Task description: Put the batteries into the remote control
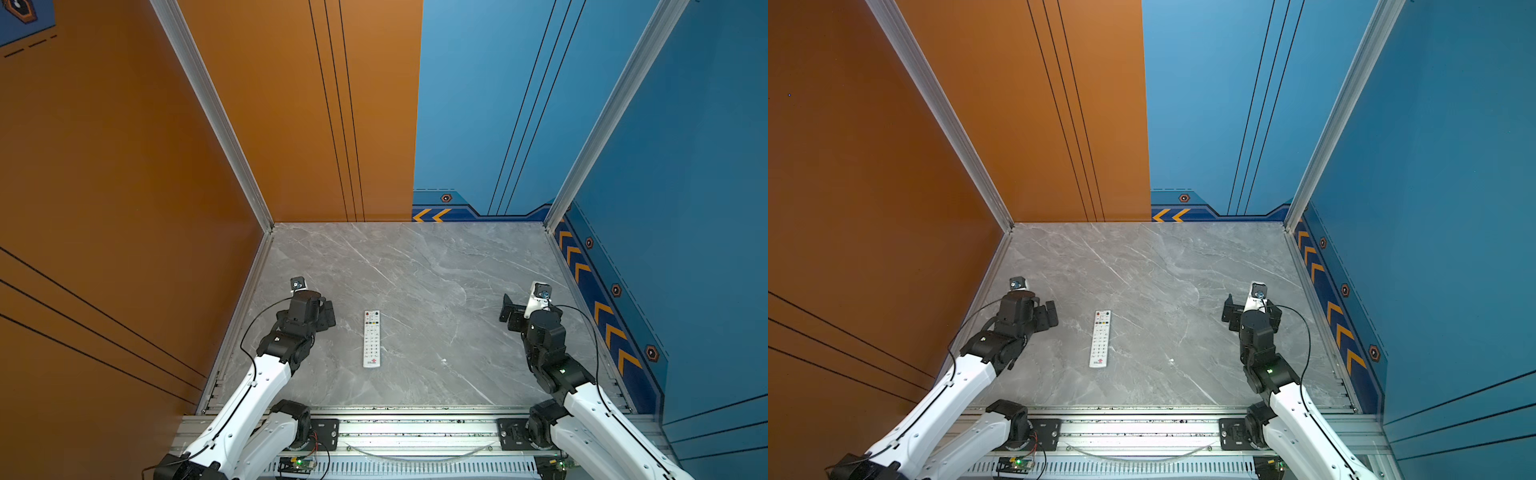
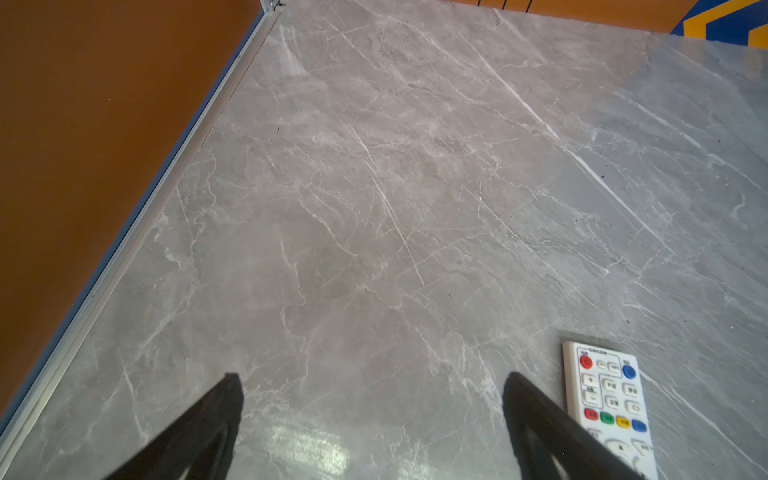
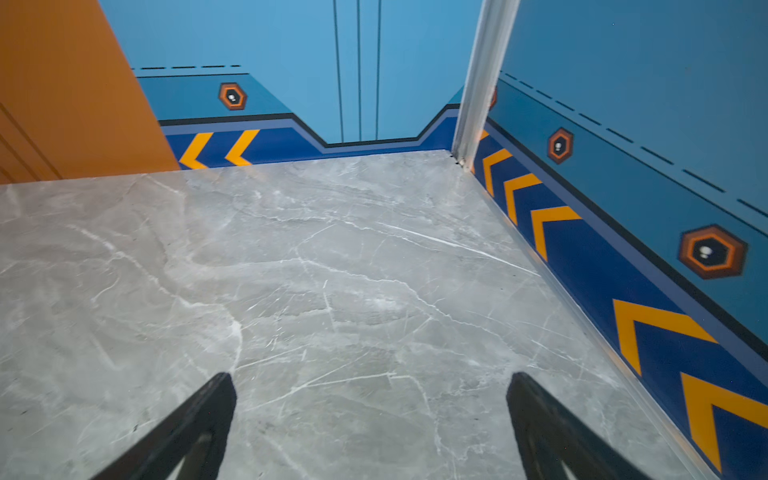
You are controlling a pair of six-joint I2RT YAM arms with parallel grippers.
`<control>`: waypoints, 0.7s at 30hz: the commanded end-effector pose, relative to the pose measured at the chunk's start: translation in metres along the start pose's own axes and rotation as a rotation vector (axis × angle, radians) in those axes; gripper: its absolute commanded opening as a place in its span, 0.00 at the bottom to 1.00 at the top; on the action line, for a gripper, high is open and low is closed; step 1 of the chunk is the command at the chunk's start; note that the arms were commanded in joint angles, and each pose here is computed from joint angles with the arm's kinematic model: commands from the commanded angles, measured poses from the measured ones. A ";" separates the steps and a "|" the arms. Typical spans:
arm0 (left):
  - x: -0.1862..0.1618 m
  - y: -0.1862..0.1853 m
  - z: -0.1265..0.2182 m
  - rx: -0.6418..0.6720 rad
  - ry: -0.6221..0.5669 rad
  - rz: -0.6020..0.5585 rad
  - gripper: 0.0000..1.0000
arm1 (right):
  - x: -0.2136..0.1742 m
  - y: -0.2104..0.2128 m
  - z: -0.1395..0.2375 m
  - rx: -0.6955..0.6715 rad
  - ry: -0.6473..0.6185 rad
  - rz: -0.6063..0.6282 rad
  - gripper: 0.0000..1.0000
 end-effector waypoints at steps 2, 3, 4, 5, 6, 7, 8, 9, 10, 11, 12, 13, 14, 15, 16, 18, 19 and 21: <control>0.015 -0.005 -0.019 -0.070 -0.088 0.009 0.98 | 0.006 -0.018 -0.008 -0.101 -0.133 -0.021 1.00; 0.015 -0.005 -0.023 -0.072 -0.089 0.007 0.98 | 0.004 -0.020 -0.010 -0.108 -0.134 -0.024 1.00; 0.014 -0.003 -0.027 -0.053 -0.085 0.003 0.98 | 0.002 -0.021 -0.013 -0.110 -0.130 -0.019 1.00; 0.013 -0.002 -0.030 -0.038 -0.086 -0.006 0.98 | 0.000 -0.022 -0.017 -0.109 -0.123 -0.008 1.00; 0.014 0.000 -0.033 -0.019 -0.093 -0.022 0.98 | -0.002 -0.022 -0.020 -0.104 -0.115 0.013 1.00; 0.013 0.002 -0.036 0.007 -0.097 -0.030 0.98 | -0.003 -0.023 -0.023 -0.110 -0.110 0.028 1.00; 0.011 0.005 -0.039 0.031 -0.095 -0.029 0.98 | -0.004 -0.024 -0.025 -0.122 -0.110 0.030 1.00; 0.008 0.007 -0.043 0.053 -0.100 -0.030 0.98 | -0.003 -0.024 -0.027 -0.124 -0.114 0.028 1.00; 0.010 0.011 -0.045 0.079 -0.113 -0.021 0.98 | -0.004 -0.022 -0.029 -0.113 -0.114 0.032 1.00; 0.010 0.014 -0.046 0.102 -0.107 -0.032 0.98 | -0.005 -0.020 -0.031 -0.105 -0.113 0.032 1.00; 0.013 0.017 -0.049 0.131 -0.134 -0.034 0.98 | -0.006 -0.019 -0.033 -0.100 -0.112 0.033 1.00; 0.013 0.020 -0.052 0.146 -0.132 -0.038 0.98 | -0.008 -0.018 -0.036 -0.103 -0.107 0.034 1.00; 0.014 0.022 -0.056 0.155 -0.138 -0.031 0.98 | -0.010 -0.018 -0.039 -0.107 -0.103 0.033 1.00; 0.012 0.026 -0.062 0.165 -0.124 -0.013 0.98 | -0.013 -0.018 -0.043 -0.110 -0.097 0.034 1.00; 0.010 0.029 -0.069 0.154 -0.108 0.001 0.98 | -0.017 -0.016 -0.047 -0.109 -0.089 0.039 1.00; 0.009 0.032 -0.082 0.152 -0.100 0.020 0.98 | -0.023 -0.015 -0.054 -0.111 -0.077 0.047 1.00; 0.008 0.032 -0.089 0.156 -0.097 0.017 0.98 | -0.026 -0.014 -0.058 -0.114 -0.071 0.052 1.00; 0.006 0.033 -0.104 0.171 -0.087 -0.013 0.98 | -0.030 -0.012 -0.064 -0.111 -0.072 0.055 1.00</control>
Point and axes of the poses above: each gripper's point midway between its finger pads, its own z axis back along the fingers, its own y axis along the line the jaws close on, x = y × z, the point moved 4 cm from there along z, back along the fingers, and after that the axes turned 5 degrees about -z, right-handed, at the moved point
